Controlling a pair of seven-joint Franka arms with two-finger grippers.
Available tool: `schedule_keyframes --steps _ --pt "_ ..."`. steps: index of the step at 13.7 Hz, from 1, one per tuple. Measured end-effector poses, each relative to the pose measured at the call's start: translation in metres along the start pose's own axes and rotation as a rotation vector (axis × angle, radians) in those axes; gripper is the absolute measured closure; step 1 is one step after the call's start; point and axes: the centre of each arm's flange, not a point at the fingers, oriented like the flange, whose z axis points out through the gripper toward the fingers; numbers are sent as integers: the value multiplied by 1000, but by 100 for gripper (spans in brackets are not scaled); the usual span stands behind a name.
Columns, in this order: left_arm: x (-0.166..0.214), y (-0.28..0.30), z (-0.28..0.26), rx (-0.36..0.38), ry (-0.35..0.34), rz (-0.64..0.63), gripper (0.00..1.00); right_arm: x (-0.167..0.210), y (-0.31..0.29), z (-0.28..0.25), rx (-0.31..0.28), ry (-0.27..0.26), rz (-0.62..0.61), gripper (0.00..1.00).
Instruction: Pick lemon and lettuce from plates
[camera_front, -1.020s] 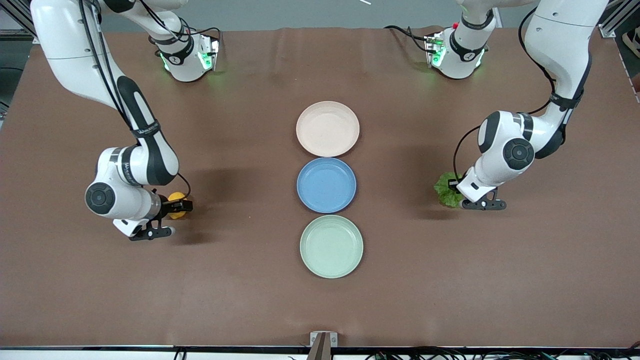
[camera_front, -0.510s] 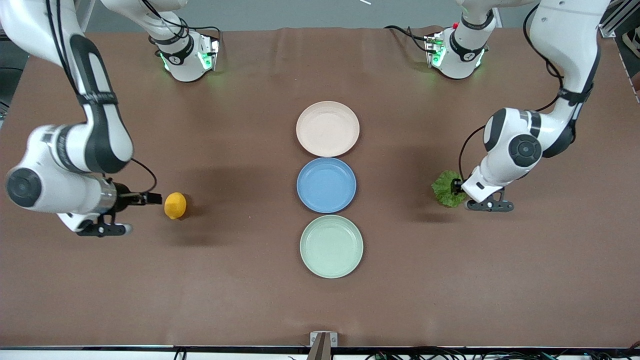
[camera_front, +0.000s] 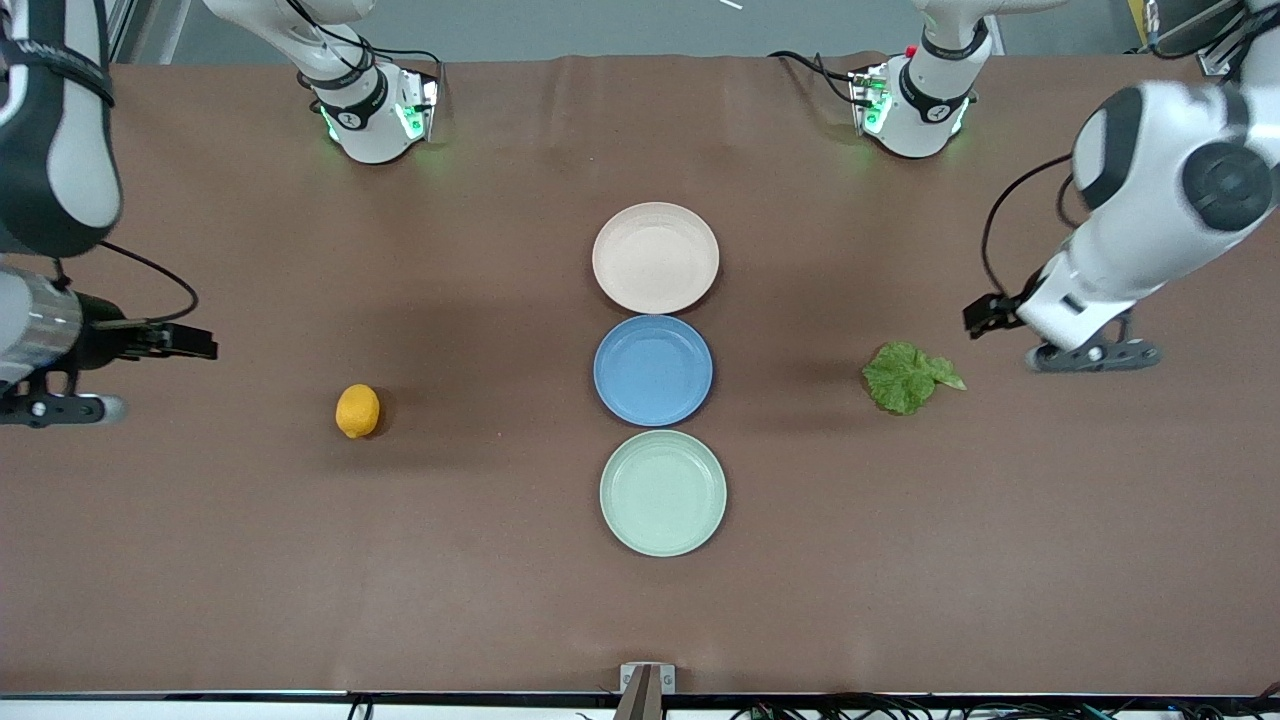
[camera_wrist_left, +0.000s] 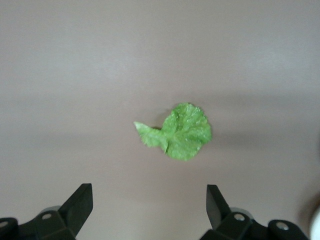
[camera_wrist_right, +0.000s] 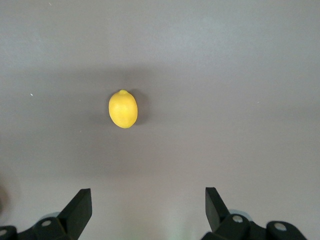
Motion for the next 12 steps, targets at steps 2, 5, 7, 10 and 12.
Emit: schedule_keyframes --steps 2,5,7,10,12 --pt "-11 -33 -46 -27 1 16 0 -6 0 -17 -1 -4 0 0" --pt "-18 -68 -110 -39 56 30 0 -7 0 -33 -3 24 1 0" --pt "-16 -70 -145 -38 113 31 0 -7 -2 -34 -3 25 -3 0" --pt "-2 -71 -160 -45 141 35 0 -9 1 -32 0 3 3 0" --pt "9 -72 -153 -52 130 36 0 -15 7 -37 8 -2 12 0"
